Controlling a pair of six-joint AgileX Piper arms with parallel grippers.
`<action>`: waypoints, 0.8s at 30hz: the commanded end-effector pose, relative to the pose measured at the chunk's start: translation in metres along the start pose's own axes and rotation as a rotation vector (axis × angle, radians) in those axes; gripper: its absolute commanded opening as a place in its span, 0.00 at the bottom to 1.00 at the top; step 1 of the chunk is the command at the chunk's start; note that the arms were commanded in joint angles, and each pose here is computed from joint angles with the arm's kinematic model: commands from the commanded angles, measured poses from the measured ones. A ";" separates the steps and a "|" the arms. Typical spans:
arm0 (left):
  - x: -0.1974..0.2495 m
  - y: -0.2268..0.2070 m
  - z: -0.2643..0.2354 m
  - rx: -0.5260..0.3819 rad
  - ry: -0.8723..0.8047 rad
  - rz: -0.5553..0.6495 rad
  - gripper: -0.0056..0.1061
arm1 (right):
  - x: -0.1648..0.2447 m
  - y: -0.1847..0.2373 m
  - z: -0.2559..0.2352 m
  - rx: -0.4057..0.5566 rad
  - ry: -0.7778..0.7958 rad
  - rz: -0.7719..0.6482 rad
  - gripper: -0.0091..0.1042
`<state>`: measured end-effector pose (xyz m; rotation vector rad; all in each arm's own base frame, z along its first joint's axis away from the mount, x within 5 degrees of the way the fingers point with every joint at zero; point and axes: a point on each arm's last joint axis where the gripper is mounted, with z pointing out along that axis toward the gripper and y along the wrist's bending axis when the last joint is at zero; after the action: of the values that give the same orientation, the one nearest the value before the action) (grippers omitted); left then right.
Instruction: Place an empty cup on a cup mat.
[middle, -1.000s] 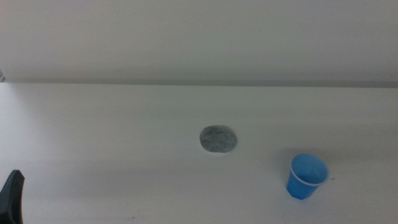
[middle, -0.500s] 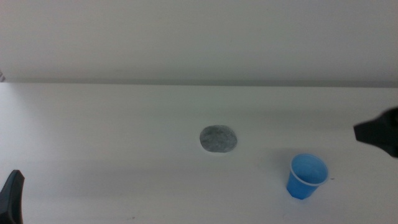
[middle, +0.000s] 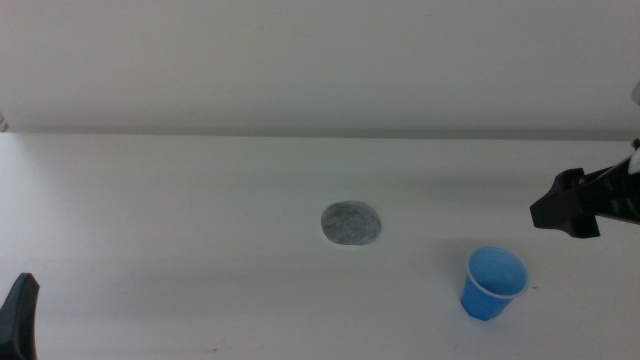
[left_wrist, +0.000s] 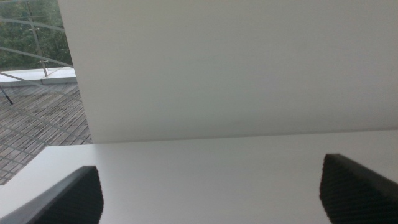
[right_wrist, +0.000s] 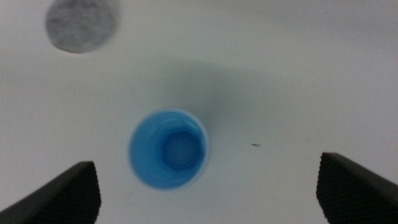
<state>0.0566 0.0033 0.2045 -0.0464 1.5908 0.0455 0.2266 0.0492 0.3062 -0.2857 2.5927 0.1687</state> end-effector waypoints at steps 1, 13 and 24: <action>0.011 0.000 -0.001 0.008 -0.013 0.000 0.89 | -0.004 -0.006 0.005 0.050 0.002 0.033 0.90; 0.011 0.000 -0.001 0.008 -0.013 0.000 0.89 | 0.025 -0.013 0.057 0.124 0.245 0.198 0.90; 0.011 0.000 -0.001 0.008 -0.013 0.000 0.89 | 0.021 -0.016 0.098 0.140 0.261 0.301 0.79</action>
<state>0.0566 0.0033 0.2045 -0.0464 1.5908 0.0455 0.2561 0.0473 0.2144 0.1383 2.8950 0.0683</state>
